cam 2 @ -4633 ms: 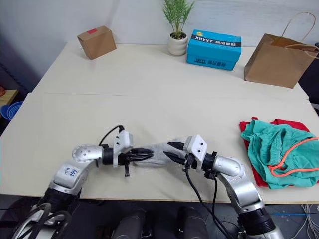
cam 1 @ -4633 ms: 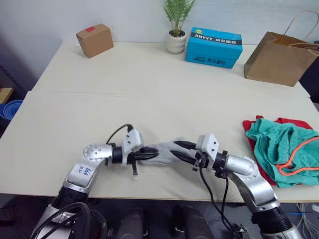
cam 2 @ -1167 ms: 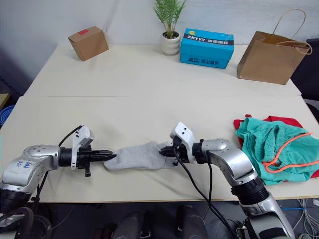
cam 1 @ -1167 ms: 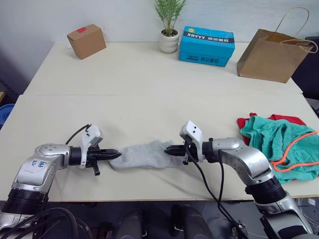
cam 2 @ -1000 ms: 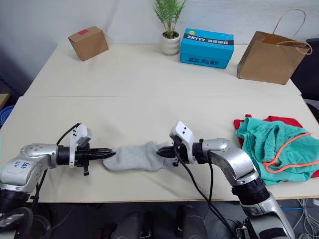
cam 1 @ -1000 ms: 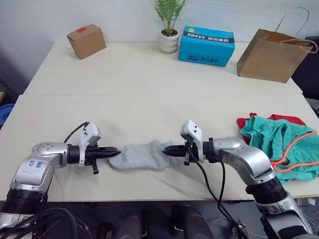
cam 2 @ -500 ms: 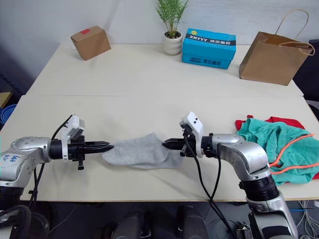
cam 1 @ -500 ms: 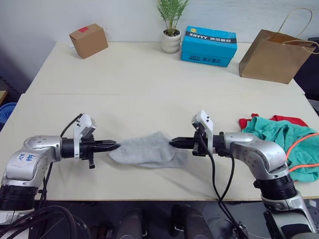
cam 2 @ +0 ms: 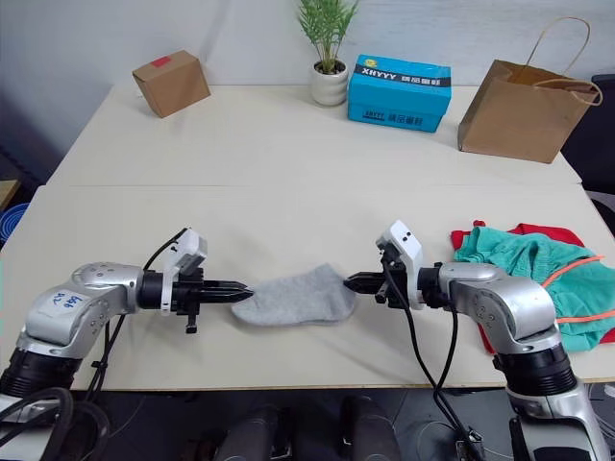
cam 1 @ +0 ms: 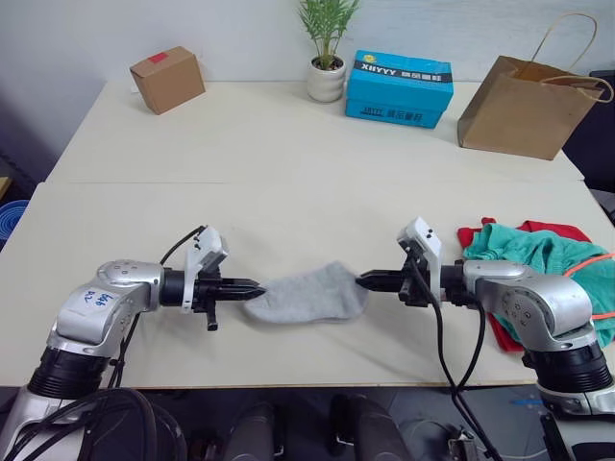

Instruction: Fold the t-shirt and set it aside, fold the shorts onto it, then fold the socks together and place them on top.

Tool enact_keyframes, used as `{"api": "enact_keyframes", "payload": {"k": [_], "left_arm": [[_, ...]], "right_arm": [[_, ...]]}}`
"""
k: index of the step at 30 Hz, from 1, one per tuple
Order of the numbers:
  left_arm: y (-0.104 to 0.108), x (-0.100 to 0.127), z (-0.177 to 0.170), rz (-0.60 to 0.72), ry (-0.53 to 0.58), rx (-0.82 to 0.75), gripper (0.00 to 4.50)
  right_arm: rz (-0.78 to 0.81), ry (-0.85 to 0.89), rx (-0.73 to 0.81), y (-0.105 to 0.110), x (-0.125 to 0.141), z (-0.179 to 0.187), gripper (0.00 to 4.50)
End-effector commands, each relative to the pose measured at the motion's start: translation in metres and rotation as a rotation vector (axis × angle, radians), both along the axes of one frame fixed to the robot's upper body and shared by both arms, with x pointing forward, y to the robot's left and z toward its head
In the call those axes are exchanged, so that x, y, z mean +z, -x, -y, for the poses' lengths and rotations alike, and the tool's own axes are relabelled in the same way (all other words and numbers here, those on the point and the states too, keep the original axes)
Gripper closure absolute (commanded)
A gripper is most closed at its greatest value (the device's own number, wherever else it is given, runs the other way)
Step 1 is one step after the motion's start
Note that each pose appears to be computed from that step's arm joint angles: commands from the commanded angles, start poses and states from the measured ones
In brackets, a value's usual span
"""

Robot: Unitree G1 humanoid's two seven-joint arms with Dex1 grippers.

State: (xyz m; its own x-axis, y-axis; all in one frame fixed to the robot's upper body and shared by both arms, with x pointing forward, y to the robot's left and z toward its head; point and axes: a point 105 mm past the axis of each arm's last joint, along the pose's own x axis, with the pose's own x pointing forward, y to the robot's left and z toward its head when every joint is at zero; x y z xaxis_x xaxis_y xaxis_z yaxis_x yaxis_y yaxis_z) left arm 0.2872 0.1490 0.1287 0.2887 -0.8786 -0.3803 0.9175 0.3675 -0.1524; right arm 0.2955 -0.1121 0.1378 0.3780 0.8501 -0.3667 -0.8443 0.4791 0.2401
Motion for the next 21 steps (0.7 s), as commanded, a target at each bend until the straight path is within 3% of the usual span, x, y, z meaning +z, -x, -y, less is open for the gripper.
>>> {"api": "enact_keyframes", "payload": {"k": [1,14,17,21], "left_arm": [[-0.003,0.004,-0.003,0.041,-0.030,0.002,4.49],[-0.004,0.001,-0.009,-0.001,-0.017,0.032,4.49],[-0.004,0.007,-0.007,-0.001,0.016,0.029,4.50],[-0.004,0.011,-0.011,0.051,-0.003,0.017,3.60]], "right_arm": [[0.028,-0.020,0.028,0.005,0.005,-0.008,4.50],[-0.087,-0.034,0.057,0.015,-0.009,-0.010,4.50],[-0.042,-0.021,0.046,0.012,-0.010,-0.006,3.89],[0.018,-0.061,0.063,0.012,0.001,-0.002,2.60]]}}
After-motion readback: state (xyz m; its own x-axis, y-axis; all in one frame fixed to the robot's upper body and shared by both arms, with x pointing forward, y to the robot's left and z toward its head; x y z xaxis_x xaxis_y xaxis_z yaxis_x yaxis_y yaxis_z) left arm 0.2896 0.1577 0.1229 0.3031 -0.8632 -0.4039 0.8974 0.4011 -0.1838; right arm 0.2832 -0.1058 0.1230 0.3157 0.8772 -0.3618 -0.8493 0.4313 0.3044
